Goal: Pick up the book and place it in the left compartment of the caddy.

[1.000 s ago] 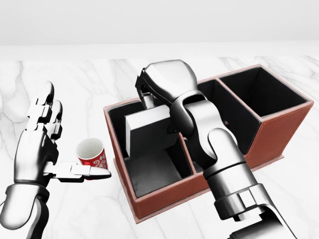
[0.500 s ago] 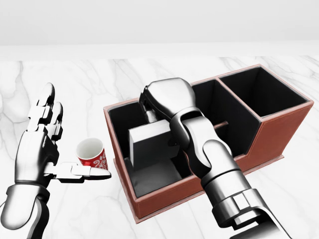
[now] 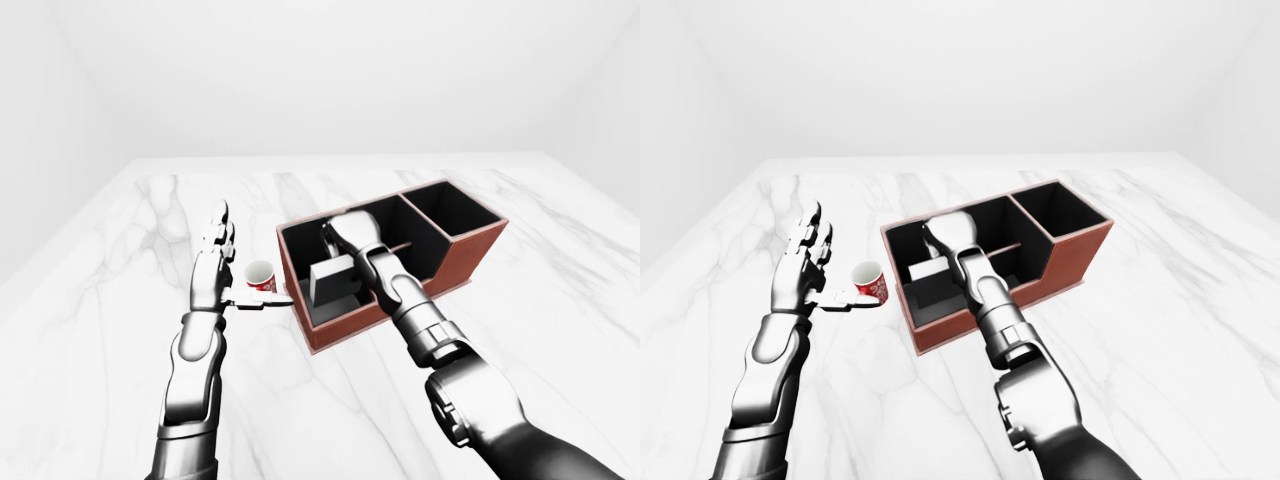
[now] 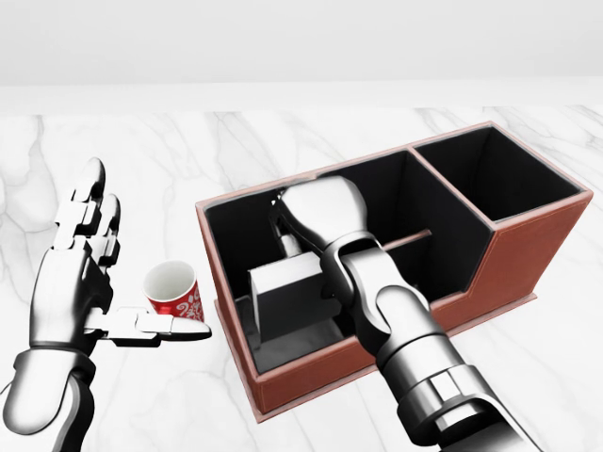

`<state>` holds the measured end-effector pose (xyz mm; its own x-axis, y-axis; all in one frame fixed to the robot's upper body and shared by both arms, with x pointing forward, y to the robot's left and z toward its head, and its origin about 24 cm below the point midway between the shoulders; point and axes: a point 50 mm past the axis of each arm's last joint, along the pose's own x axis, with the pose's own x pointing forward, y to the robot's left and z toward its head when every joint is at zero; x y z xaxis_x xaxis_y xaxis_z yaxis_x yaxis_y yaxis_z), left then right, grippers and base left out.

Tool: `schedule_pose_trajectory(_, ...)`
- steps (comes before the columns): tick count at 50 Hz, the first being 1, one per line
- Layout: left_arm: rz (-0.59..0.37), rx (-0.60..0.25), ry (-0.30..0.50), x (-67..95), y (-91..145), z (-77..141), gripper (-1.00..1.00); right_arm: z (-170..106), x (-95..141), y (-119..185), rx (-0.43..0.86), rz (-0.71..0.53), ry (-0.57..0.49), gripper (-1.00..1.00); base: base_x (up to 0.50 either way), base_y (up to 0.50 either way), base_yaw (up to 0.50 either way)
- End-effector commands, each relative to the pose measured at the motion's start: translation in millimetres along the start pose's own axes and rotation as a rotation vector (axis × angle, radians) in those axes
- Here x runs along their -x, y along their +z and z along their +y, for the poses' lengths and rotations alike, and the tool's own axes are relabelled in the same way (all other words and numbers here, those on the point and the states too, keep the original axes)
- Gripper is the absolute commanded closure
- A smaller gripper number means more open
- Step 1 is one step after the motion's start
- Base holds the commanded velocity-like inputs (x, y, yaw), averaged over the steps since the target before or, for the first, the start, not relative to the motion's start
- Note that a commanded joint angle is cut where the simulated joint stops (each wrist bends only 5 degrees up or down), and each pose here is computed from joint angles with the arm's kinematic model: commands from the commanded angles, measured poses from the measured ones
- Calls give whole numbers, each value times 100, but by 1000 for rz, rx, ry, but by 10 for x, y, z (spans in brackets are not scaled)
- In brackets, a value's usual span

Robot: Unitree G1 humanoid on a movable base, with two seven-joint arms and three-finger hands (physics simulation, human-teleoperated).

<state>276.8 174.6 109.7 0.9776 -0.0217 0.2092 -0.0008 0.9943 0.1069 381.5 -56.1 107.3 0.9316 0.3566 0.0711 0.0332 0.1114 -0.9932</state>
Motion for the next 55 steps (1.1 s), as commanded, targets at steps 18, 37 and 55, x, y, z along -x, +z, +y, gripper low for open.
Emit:
schedule_pose_trajectory(18,20,3,-4,13,-49,-4,-100,271,63,-30,47,19,-49,100,0,0,0)
schedule_pose_trajectory(37,34,5,-5,-6,-80,-4,-100,377,90,3,83,6,-72,100,0,0,0)
schedule_pose_trajectory(55,25,6,-6,10,-59,-2,-100,262,-18,186,54,-25,-92,100,0,0,0)
